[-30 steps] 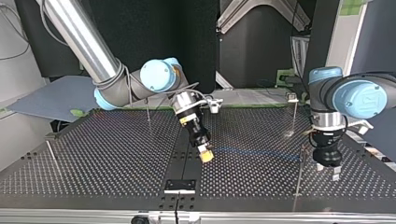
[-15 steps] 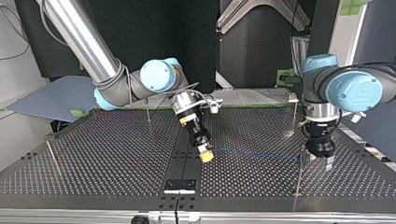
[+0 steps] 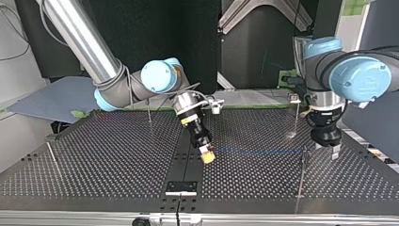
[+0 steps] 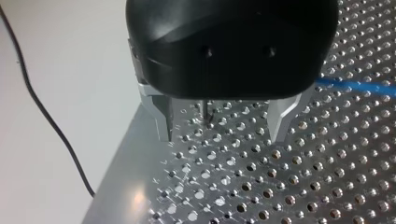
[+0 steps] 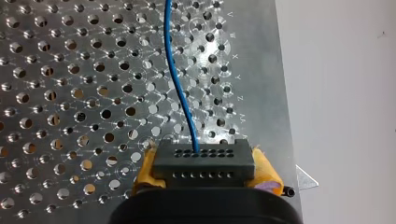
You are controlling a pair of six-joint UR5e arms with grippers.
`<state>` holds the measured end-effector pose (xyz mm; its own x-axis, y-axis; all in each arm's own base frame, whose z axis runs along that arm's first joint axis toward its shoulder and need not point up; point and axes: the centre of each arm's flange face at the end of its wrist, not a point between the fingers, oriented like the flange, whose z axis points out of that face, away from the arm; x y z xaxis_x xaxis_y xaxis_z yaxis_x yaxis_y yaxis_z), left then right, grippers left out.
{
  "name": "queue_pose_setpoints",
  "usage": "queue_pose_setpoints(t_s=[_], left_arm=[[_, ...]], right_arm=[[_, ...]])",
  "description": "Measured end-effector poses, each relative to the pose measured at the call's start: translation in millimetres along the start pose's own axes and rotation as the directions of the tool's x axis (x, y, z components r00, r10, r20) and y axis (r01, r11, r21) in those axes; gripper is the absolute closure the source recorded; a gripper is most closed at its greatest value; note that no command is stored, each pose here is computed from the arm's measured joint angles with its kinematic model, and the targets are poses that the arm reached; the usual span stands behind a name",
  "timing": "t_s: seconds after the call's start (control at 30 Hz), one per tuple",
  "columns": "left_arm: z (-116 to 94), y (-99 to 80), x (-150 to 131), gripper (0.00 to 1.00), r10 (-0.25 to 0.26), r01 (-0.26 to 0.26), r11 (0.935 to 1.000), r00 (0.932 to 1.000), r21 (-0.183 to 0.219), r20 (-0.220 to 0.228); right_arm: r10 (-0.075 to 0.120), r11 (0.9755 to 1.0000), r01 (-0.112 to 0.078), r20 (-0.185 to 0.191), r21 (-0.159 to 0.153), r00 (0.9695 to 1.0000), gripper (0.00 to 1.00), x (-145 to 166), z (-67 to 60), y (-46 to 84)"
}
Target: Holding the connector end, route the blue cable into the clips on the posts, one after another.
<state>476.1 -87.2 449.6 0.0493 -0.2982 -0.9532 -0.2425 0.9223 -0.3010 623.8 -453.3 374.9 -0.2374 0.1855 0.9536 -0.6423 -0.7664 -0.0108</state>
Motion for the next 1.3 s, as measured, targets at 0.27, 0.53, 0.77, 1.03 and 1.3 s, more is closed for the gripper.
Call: queue_pose_setpoints(t_s=[0.27, 0.53, 0.77, 1.03, 1.3], left_arm=[[-30, -13.6, -16, 0.0, 0.005, -0.004, 0.9991, 0.9997, 0.041, -0.023], [-57, -32.0, -13, 0.0, 0.052, -0.048, 0.997, 0.9961, 0.06, -0.071], [-87, -45.6, -19, 0.0, 0.091, -0.084, 0.993, 0.9912, 0.083, -0.096], [-100, -52.1, -29, 0.0, 0.109, -0.102, 0.9887, 0.9917, 0.11, -0.068], [-88, -55.5, -21, 0.0, 0.117, -0.109, 0.986, 0.9917, 0.126, -0.054]], right_arm=[[0.0, 1.0, 0.0, 0.001, 0.001, 1.0, 1.0, 0, -0.1, -0.4], [0.003, 1.0, -0.003, 0.003, 0.001, 1.0, 1.0, 0, -0.3, -0.7], [0.002, 1.0, -0.002, 0.008, 0.0, 1.0, 1.0, -1, -0.9, -0.7], [0.004, 1.0, -0.004, 0.01, 0.0, 0.9999, 1.0, -2, -1.1, -0.3], [0.004, 1.0, -0.003, 0.014, -0.001, 0.9999, 1.0, -2, -1.4, 0.1]])
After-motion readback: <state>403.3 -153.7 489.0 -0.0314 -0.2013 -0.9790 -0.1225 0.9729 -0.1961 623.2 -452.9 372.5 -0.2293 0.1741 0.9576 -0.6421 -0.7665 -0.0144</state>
